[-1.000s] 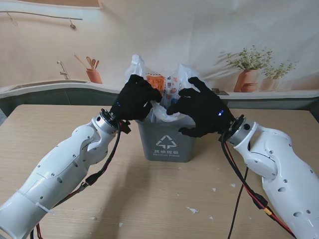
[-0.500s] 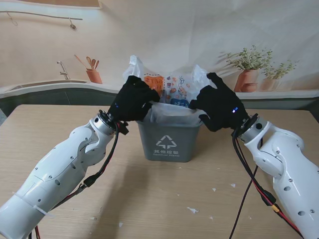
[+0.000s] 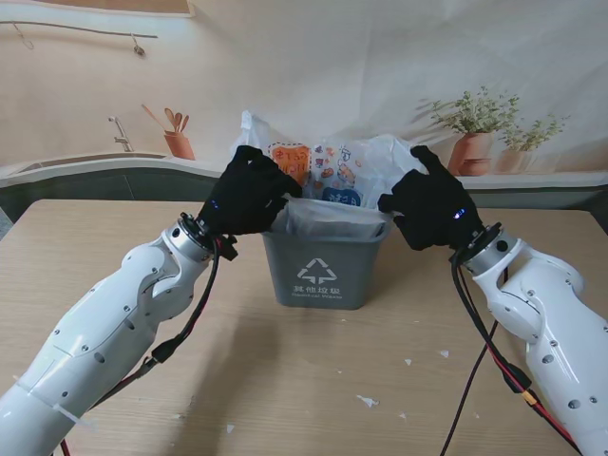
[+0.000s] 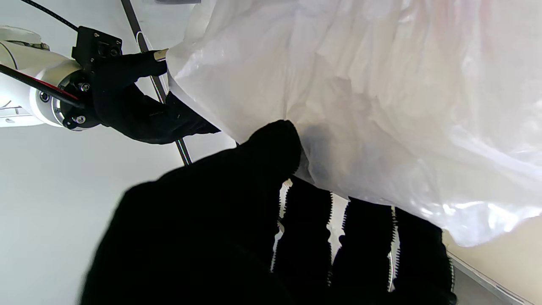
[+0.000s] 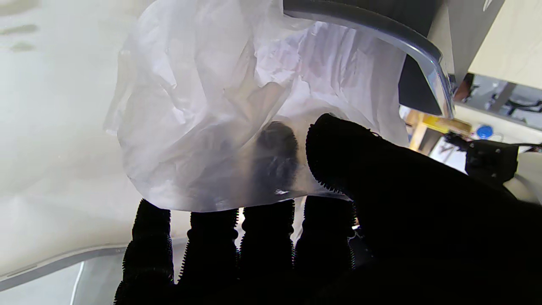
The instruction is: Fit the garbage bag over the bin
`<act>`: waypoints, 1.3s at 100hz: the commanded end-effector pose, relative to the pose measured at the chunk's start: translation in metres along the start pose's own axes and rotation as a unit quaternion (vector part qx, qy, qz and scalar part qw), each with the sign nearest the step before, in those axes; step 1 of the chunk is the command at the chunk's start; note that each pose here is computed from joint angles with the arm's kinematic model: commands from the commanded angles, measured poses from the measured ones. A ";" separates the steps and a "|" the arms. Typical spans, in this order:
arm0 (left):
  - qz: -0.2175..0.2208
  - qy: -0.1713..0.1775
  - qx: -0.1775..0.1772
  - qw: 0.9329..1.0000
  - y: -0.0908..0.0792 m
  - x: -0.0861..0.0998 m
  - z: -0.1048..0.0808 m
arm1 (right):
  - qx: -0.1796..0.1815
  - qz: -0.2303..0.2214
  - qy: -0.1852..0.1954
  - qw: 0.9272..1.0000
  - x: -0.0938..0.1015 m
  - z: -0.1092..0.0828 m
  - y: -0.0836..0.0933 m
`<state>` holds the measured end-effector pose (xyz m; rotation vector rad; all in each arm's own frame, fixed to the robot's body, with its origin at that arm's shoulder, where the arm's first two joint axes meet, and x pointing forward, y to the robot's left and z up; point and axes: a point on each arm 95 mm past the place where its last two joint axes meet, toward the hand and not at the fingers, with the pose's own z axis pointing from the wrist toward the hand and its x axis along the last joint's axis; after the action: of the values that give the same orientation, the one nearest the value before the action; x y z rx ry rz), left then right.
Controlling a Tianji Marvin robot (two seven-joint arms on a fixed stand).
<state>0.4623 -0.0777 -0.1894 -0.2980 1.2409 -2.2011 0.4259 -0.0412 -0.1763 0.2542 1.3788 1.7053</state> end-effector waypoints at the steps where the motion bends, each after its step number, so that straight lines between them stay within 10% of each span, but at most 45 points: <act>1: 0.006 0.000 -0.005 1.000 -0.003 -0.001 -0.002 | 0.014 0.000 -0.005 1.000 -0.001 -0.005 -0.007; 130: 0.040 -0.029 -0.038 0.998 -0.001 0.013 -0.059 | 0.020 0.045 -0.056 0.997 0.006 -0.026 -0.041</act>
<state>0.4269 -0.0467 -0.2150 -0.3271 1.2640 -2.0811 0.4275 -0.0523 -0.2115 0.3972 1.3209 1.7284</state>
